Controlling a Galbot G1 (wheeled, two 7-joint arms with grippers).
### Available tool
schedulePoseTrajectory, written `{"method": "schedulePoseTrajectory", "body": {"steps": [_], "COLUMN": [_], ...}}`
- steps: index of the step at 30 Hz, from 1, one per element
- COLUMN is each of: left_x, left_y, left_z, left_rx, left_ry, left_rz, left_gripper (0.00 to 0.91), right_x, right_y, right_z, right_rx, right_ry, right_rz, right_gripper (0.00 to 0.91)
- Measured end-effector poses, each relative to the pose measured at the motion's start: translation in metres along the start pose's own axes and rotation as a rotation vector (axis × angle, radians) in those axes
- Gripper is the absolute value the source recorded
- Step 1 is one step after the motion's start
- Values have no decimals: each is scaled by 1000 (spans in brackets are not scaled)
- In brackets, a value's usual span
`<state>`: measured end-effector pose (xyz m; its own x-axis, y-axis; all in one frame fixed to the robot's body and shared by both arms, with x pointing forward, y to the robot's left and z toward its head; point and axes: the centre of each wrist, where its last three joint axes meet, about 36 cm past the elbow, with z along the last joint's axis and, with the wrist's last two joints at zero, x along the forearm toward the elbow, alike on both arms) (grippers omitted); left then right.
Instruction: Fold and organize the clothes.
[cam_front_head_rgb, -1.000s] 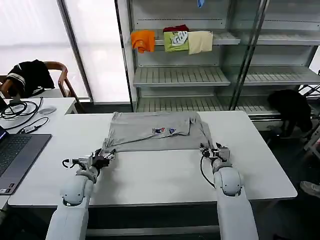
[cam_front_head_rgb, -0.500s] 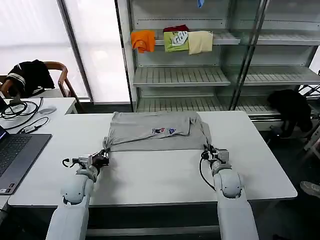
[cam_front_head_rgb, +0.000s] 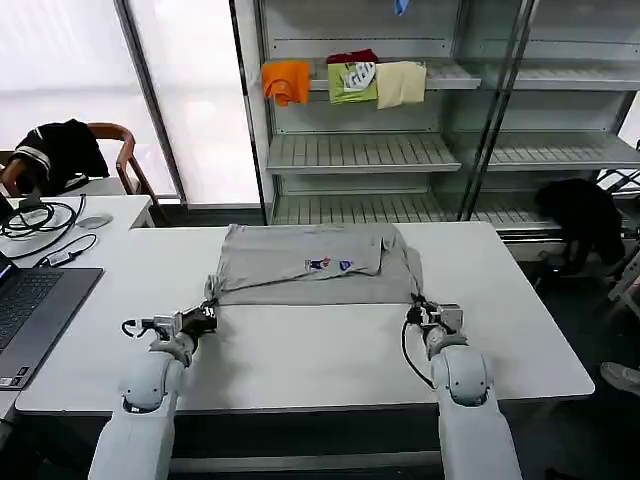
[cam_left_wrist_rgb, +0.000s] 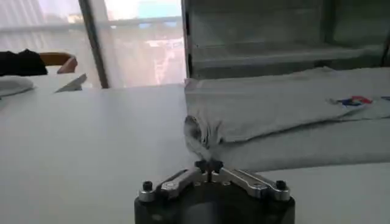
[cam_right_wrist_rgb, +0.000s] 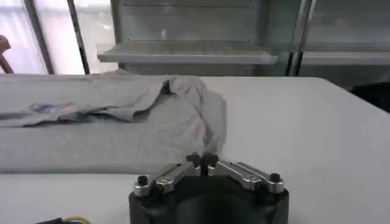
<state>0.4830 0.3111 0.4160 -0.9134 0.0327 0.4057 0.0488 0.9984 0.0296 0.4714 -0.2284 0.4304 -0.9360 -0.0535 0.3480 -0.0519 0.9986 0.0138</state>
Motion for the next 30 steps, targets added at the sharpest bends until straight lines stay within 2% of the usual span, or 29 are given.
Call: {"method": "schedulePoseTrajectory", "body": {"steps": [8, 17, 22, 30], "left_x": [48, 132, 167, 195], "left_y": [12, 19, 19, 14], "left_z": [7, 18, 24, 43], "left_rx": [47, 136, 161, 176], "left_ry": [-32, -64, -56, 10], "left_rz": [21, 35, 29, 3], "left_gripper": [0, 0, 0, 0], "right_x": [63, 137, 160, 174], "right_y": [8, 18, 22, 26], "right_z": [0, 3, 11, 25], "right_rx": [-12, -35, -33, -15], "right_ry": [-57, -78, -49, 5], "right_rz": [-39, -87, -107, -126], "right_gripper": [0, 0, 0, 0]}}
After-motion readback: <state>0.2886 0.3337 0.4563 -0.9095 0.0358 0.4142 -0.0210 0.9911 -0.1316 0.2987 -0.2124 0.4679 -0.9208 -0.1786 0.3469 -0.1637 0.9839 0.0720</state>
